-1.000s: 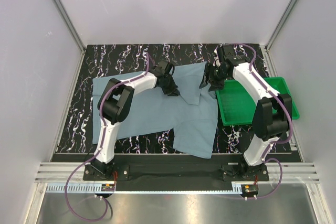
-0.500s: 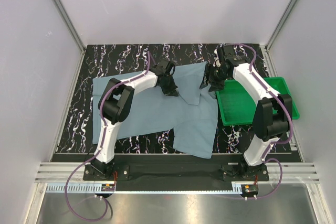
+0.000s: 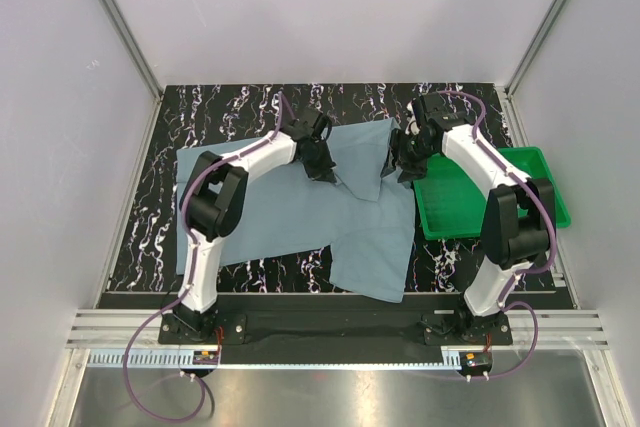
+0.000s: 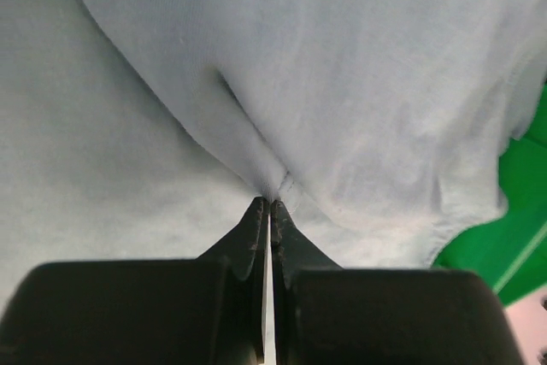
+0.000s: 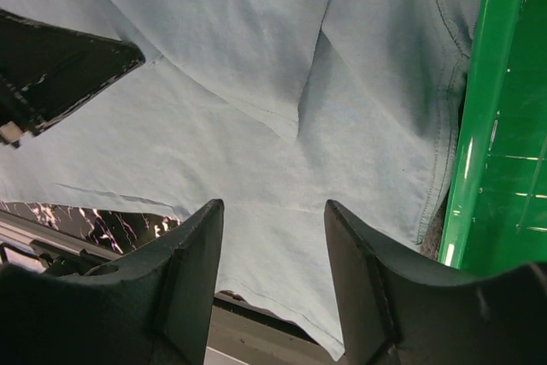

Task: Fold and stack the t-shirts
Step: Fold the tshirt

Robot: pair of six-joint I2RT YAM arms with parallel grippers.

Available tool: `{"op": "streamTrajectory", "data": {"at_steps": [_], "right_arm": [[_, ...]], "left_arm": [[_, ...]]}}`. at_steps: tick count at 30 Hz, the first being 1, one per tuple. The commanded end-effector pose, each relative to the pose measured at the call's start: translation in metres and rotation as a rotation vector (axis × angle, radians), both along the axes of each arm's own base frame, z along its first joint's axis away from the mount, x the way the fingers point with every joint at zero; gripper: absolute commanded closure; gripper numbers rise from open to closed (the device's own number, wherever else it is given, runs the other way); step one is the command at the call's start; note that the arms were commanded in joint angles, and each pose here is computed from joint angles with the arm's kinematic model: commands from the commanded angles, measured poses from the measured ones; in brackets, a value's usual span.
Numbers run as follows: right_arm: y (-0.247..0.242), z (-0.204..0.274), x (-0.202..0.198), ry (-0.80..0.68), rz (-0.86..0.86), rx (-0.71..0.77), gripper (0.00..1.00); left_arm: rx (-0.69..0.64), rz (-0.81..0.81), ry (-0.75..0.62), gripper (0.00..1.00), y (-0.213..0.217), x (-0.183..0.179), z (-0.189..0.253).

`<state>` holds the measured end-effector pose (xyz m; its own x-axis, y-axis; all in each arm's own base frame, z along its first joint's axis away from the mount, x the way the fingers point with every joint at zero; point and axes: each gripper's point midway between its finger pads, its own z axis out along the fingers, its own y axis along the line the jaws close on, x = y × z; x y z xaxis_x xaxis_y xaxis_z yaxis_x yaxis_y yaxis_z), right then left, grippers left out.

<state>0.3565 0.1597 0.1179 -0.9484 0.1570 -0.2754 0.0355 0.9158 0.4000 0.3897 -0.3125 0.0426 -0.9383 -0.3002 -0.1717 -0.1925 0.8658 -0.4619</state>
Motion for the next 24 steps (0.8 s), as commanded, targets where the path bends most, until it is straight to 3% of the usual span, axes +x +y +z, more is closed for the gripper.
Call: {"op": "streamTrajectory", "data": {"at_steps": [1, 12, 24], "right_arm": [[0.004, -0.002, 0.005, -0.02, 0.023, 0.02, 0.42], [0.027, -0.027, -0.001, 0.087, 0.059, 0.135, 0.4], [0.027, -0.046, 0.004, 0.129, 0.043, 0.121, 0.4]], "left_arm": [[-0.041, -0.016, -0.075, 1.0, -0.002, 0.002, 0.042], [-0.017, -0.05, 0.023, 1.0, 0.013, -0.033, 0.029], [0.035, -0.056, 0.063, 1.0, 0.043, -0.048, 0.018]]}}
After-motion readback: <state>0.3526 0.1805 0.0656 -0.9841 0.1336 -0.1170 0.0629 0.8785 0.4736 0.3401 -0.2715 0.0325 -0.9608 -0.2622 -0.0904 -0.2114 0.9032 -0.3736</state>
